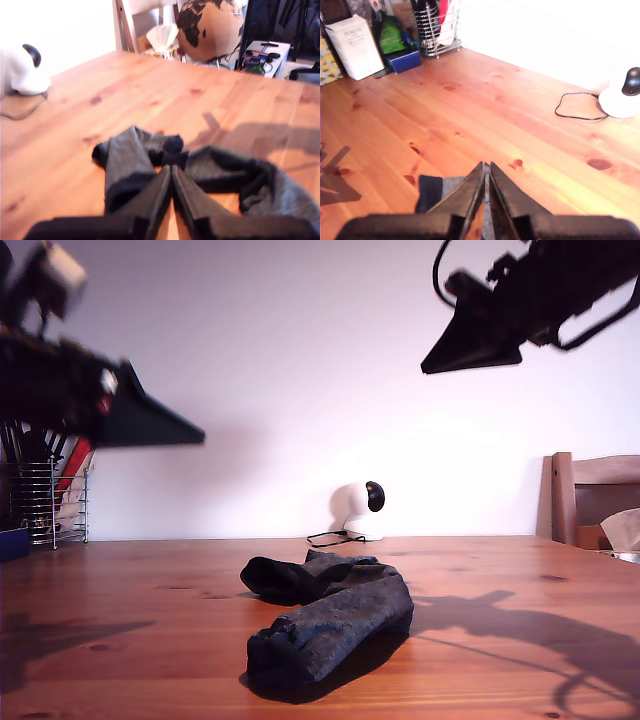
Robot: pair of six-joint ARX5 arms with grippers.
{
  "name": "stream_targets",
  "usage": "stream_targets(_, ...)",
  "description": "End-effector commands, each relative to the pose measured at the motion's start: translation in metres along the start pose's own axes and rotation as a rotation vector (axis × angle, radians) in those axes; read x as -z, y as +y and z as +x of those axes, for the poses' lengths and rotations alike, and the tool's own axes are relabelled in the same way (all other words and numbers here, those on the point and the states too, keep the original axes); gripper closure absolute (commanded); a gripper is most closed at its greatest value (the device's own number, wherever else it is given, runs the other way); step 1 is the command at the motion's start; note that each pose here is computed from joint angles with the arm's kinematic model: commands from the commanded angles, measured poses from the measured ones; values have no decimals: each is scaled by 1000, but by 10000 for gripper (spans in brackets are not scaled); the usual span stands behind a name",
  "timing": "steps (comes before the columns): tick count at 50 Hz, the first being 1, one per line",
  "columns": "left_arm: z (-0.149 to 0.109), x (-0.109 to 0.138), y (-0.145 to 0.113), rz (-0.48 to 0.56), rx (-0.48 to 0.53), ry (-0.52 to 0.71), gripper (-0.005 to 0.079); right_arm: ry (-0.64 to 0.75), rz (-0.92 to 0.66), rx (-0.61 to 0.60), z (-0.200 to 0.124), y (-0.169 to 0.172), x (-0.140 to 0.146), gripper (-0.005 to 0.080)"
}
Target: Fold the socks in front of you. After folding them, place them to the right side.
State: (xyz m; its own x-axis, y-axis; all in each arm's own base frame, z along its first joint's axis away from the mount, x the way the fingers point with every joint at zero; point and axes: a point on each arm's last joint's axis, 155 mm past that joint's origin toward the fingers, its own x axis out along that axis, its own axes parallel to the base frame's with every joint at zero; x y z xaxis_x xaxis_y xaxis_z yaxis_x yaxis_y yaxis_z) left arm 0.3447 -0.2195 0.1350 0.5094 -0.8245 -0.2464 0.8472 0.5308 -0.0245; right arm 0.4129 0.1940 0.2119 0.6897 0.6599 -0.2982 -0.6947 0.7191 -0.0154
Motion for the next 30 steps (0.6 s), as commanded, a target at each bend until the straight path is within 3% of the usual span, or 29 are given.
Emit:
stream_targets(1,5,10,-3,1,15,8,756,40,27,-16,7,3,28,764)
stream_targets(10,14,19,3,4,17,5,741,71,108,-66,16,9,44,764)
stream_targets(18,24,23,8,-19,26,26,616,109,134,-91,23,12,61,764)
stream_targets(24,33,27,11,-71,36,53,570,131,149,-108,26,15,71,764)
stream_targets(30,44,29,13,19,50,66,521,130,148,-109,27,15,71,764)
